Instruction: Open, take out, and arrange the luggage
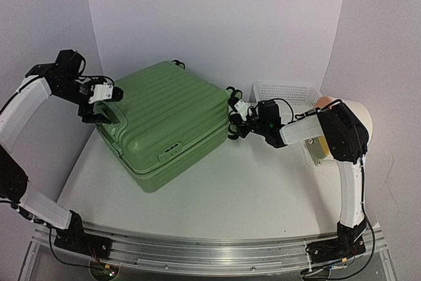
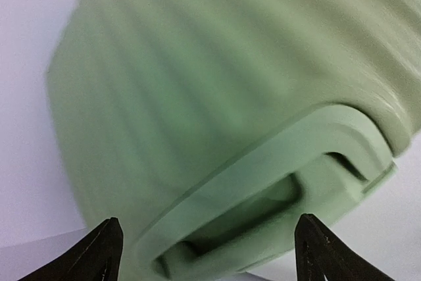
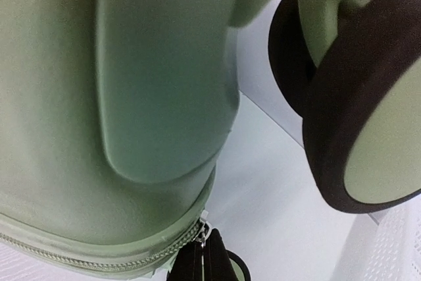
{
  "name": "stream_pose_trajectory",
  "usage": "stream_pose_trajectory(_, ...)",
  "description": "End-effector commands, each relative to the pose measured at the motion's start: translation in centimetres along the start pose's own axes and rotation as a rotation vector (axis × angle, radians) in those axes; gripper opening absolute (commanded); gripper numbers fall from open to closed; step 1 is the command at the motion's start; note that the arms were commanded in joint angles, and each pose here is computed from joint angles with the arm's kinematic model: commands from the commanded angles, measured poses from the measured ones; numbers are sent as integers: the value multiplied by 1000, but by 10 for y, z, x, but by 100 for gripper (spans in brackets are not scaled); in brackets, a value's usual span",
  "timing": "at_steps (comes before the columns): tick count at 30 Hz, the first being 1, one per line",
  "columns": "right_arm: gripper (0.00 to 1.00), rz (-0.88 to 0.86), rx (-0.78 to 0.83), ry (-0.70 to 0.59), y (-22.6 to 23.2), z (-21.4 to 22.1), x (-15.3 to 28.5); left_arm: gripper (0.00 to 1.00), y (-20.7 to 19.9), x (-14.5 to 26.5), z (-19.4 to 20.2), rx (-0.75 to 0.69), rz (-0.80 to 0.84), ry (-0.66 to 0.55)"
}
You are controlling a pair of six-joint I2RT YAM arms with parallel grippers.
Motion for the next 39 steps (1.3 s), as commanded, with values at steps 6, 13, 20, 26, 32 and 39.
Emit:
stream_pose_trajectory(6,0,-84,-6,-233,43,-62,9,69,13,48,80,542,-322,131)
stream_pose_trajectory(13,0,-101,-12,-260,60,-69,15,66,-17,0,141,729,-415,259)
stream_pose_trajectory(20,0,-123,-32,-309,92,-81,30,61,-2,-47,166,804,-444,174)
stream_pose_trajectory(26,0,-120,-101,-346,137,-92,46,61,28,-77,169,716,-417,35)
stream_pose_trajectory(32,0,-85,-156,-353,186,-98,52,60,64,-102,155,587,-375,-65)
stream_pose_trajectory(39,0,-115,-237,-359,245,-102,53,65,92,-101,136,517,-369,-162)
Point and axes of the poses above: each gripper's point midway between its finger pads, its own x axis back along the fingers, its own y axis along the line the jaws close on, z = x × y, the point moved 2 cm from there along x, back along the fingers, and after that the axes turned 5 degrees about -x, right-handed, at the moved point
